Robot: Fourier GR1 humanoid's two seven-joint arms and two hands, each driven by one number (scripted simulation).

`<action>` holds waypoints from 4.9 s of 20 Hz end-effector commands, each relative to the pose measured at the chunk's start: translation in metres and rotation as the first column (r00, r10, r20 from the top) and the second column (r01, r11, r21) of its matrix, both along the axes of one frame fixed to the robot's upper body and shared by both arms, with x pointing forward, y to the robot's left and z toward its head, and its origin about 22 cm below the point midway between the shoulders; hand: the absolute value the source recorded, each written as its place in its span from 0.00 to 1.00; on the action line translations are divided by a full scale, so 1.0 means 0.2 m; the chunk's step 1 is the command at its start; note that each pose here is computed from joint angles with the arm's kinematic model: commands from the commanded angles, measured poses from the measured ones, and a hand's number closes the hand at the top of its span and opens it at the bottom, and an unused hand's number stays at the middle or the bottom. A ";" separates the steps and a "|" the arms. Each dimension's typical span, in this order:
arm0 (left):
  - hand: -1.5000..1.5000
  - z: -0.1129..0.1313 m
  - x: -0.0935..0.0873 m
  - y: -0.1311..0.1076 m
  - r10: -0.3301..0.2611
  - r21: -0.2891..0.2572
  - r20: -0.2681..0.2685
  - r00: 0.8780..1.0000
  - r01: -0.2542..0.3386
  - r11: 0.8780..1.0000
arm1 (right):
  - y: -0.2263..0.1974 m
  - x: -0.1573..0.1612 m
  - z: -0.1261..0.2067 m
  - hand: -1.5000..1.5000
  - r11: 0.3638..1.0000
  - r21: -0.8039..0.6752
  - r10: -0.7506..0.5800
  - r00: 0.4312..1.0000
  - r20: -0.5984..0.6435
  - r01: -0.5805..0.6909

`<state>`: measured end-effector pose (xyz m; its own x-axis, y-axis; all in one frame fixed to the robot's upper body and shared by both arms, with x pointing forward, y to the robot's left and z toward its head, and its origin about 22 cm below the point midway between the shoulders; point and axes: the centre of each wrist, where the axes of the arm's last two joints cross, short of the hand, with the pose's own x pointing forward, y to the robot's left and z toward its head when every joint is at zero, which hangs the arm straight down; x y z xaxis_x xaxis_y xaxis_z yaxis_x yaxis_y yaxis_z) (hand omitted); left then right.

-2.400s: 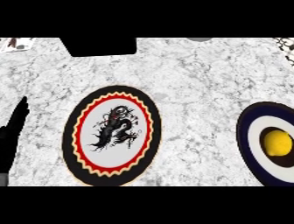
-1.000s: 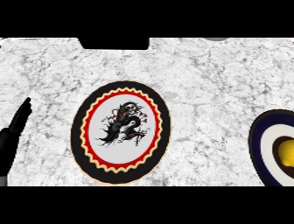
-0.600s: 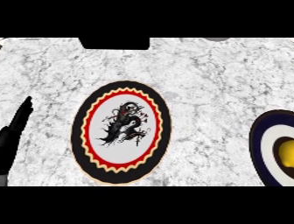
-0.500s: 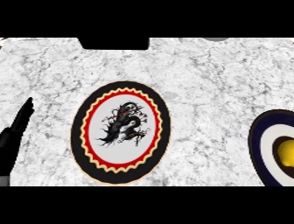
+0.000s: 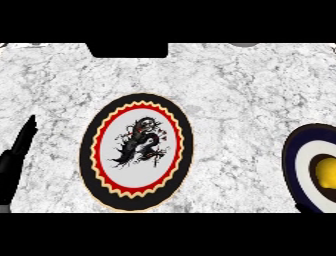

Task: Pick the lemon from the plate and place it in the plate

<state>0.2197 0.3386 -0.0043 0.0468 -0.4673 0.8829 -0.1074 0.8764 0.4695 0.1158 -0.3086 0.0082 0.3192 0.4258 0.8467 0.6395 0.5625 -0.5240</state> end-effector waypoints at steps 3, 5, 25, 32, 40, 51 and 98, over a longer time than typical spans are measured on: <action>0.50 -0.02 -0.07 -0.04 0.009 0.004 -0.002 1.000 -0.009 1.000 | -0.03 0.07 0.01 0.00 0.999 0.029 0.016 0.998 -0.061 -0.015; 0.50 0.02 0.02 -0.03 -0.011 -0.010 -0.012 1.000 0.011 1.000 | -0.02 0.13 -0.09 0.00 1.000 0.027 0.008 0.998 -0.065 -0.006; 0.50 -0.01 -0.04 0.01 -0.036 -0.003 -0.003 0.999 0.036 0.999 | -0.11 0.44 -0.05 1.00 0.969 -0.153 0.187 0.980 -0.067 -0.195; 0.50 0.09 0.13 -0.20 -0.194 0.015 0.073 0.978 0.193 0.981 | -0.26 0.58 0.13 1.00 0.487 -0.362 0.544 0.600 -0.587 -0.795; 0.50 0.05 0.12 -0.14 -0.130 0.012 0.023 0.991 0.129 0.992 | -0.12 1.17 0.53 1.00 0.334 -0.429 0.678 0.530 -0.509 -0.839; 0.50 0.02 0.02 -0.02 -0.032 -0.006 -0.003 0.999 0.032 0.999 | 0.14 1.39 0.87 1.00 0.127 -0.581 0.948 0.271 -0.167 -0.804; 0.50 0.04 0.04 -0.07 -0.046 -0.005 -0.005 0.999 0.046 0.999 | 1.58 1.09 0.41 0.00 0.073 -0.053 0.996 0.075 -0.043 -0.996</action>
